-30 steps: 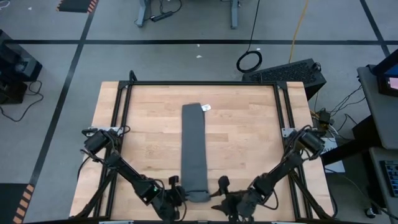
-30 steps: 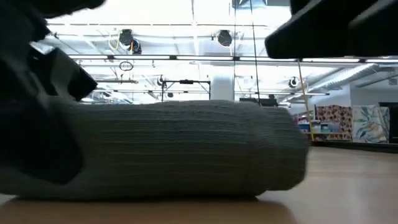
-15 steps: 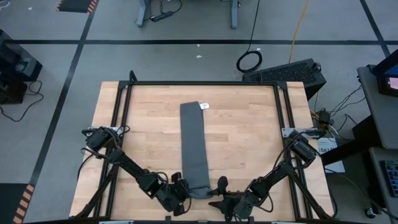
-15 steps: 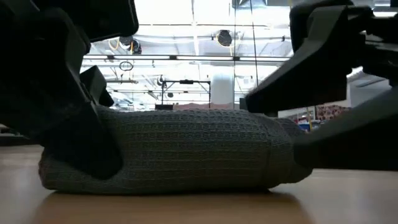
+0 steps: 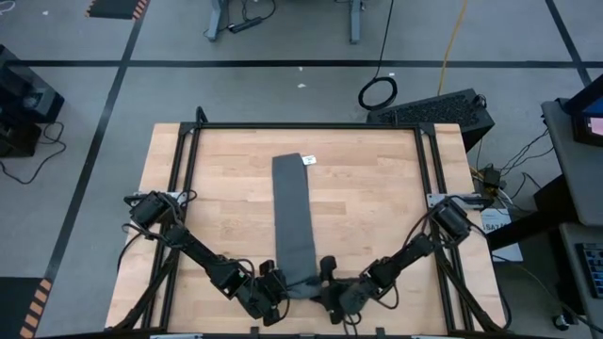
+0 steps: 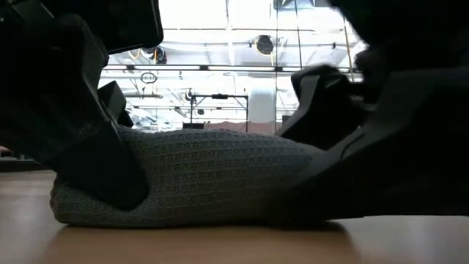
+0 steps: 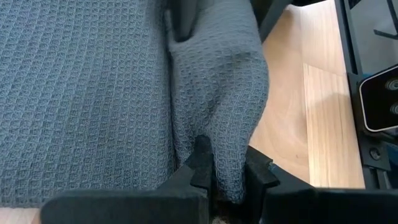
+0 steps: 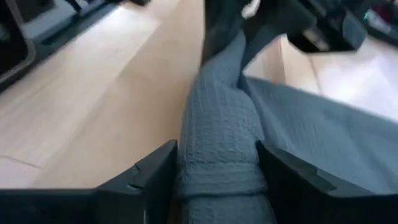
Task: Roll towel into tight, uniform cylinder
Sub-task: Roll the towel
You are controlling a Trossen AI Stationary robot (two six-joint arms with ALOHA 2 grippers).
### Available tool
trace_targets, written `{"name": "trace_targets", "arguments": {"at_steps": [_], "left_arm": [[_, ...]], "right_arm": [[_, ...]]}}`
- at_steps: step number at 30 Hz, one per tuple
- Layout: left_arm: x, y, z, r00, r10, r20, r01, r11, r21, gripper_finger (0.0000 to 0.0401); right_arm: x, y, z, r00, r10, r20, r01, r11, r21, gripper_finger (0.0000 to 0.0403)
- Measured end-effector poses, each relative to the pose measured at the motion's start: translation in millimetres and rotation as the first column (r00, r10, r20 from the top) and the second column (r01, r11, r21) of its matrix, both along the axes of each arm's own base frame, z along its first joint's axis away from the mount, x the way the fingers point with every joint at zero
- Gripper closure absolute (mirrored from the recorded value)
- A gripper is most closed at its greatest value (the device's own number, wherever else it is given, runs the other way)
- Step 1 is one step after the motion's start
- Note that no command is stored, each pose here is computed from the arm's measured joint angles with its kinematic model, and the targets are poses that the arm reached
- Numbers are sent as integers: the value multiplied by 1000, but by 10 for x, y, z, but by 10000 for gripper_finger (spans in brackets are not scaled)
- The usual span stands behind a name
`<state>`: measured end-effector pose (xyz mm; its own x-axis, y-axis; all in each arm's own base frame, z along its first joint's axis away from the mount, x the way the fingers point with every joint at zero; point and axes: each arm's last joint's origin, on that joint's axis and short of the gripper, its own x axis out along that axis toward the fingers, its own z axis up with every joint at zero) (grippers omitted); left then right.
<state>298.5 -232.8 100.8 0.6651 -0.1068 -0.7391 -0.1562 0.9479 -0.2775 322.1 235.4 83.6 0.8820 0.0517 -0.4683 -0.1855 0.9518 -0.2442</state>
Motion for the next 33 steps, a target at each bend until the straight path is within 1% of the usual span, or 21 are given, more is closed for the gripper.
{"name": "trace_targets", "arguments": {"at_steps": [4, 8, 11, 14, 16, 19, 20, 22, 24, 25, 27, 29, 31, 33], "left_arm": [[-2, -5, -1, 1000, -1, 2, 1, 1000, -1, 363], [-32, -44, 0, 999, 14, 28, -15, 1000, 20, 355], [-78, -79, 17, 1000, 14, 25, -15, 1000, 21, 322], [-145, -95, 93, 1000, 4, 9, -5, 1000, 29, 271], [-226, -103, 178, 1000, -10, -11, 10, 999, 51, 235], [-387, -123, 345, 999, -25, -20, 27, 995, 98, 187], [-437, -135, 414, 1000, -26, -6, 26, 993, 116, 174], [-536, -150, 545, 998, -6, 55, -4, 984, 181, 155], [-605, -200, 610, 988, 1, 154, -43, 962, 269, 144], [-642, -243, 628, 979, -12, 203, -54, 948, 315, 141], [-684, -347, 649, 957, -46, 287, -65, 928, 367, 139], [-677, -441, 598, 944, -97, 317, -41, 914, 403, 138], [-670, -505, 478, 934, -151, 323, -24, 877, 479, 138], [-630, -568, 359, 921, -193, 339, -18, 847, 532, 138]], "right_arm": [[19, -46, -23, 999, -26, -38, 28, 998, 62, 231], [59, -108, -27, 995, -52, -84, 66, 982, 175, 290], [92, -148, -30, 992, -57, -113, 84, 964, 253, 334], [113, -165, -26, 990, -55, -128, 91, 952, 292, 363], [113, -175, -34, 988, -68, -141, 108, 946, 304, 368], [119, -196, -41, 983, -96, -157, 145, 929, 341, 363], [126, -209, -42, 981, -109, -162, 162, 920, 356, 359], [134, -222, -43, 976, -134, -175, 193, 900, 392, 356], [139, -234, -47, 969, -156, -191, 226, 875, 428, 357], [139, -237, -47, 966, -168, -199, 242, 862, 446, 358], [143, -249, -52, 958, -189, -214, 272, 836, 477, 358], [146, -259, -56, 947, -217, -237, 312, 798, 516, 358], [150, -267, -58, 938, -236, -253, 340, 765, 547, 358], [150, -269, -60, 931, -249, -267, 361, 737, 571, 358]]}}
